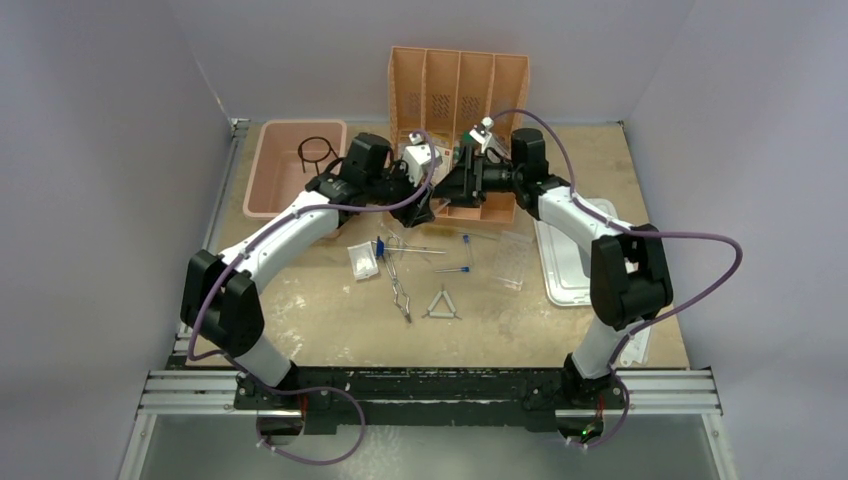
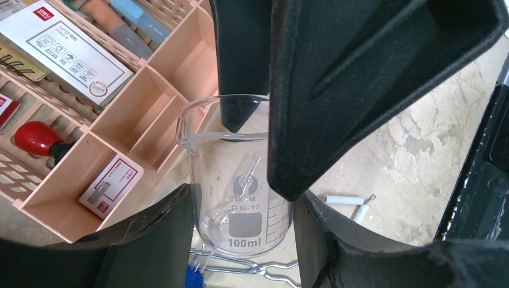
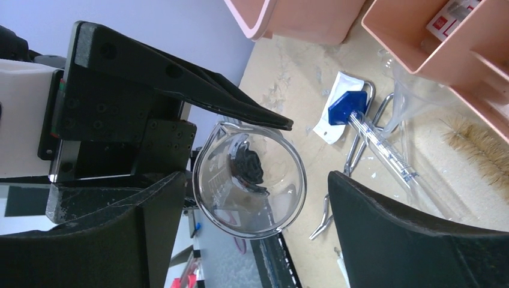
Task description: Organize the chemistry lab equipment
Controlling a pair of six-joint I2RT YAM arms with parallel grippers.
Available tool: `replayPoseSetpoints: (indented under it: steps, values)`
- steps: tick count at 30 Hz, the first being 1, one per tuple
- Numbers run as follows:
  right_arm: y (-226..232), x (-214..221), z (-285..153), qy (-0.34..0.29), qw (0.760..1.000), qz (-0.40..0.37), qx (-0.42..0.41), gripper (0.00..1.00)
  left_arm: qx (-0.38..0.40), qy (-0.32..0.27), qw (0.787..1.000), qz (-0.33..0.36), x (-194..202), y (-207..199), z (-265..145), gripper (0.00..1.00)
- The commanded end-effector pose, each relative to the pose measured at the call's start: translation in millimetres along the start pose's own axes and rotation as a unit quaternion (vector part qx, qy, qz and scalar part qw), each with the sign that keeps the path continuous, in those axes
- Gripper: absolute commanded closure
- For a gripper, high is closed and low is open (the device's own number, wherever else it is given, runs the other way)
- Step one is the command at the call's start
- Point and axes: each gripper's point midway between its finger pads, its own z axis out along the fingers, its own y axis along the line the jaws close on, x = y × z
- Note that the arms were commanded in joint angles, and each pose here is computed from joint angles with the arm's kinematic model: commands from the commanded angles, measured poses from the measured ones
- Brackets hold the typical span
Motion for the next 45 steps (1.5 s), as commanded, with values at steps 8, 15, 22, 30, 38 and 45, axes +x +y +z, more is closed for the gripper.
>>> replayPoseSetpoints:
  steps: [8,15,22,30,38,45]
  values:
    - [28,-25,3,-0.029,0.999,-0.028,-0.021,0.32,0.008,-0.027,0.999,0.035,-29,1,-9,0.69]
    - [33,-28,2,-0.036,0.999,-0.029,-0.007,0.46,-0.017,-0.023,1.0,0.01,-28,10,-9,0.55]
    - [29,-52,-5,-0.084,0.992,-0.067,0.069,0.46,-0.075,-0.05,0.995,-0.041,-41,34,-33,0.2]
    - [27,-94,-8,-0.13,0.969,-0.134,0.163,0.46,-0.169,-0.226,0.953,-0.112,-90,67,-128,0.15]
    - [62,-140,31,-0.164,0.931,-0.24,0.22,0.46,-0.482,-0.311,0.768,-0.284,-74,141,-258,0.08]
    - [103,-137,90,-0.172,0.903,-0.323,0.224,0.46,-0.569,-0.265,0.665,-0.404,-5,185,-315,0.08]
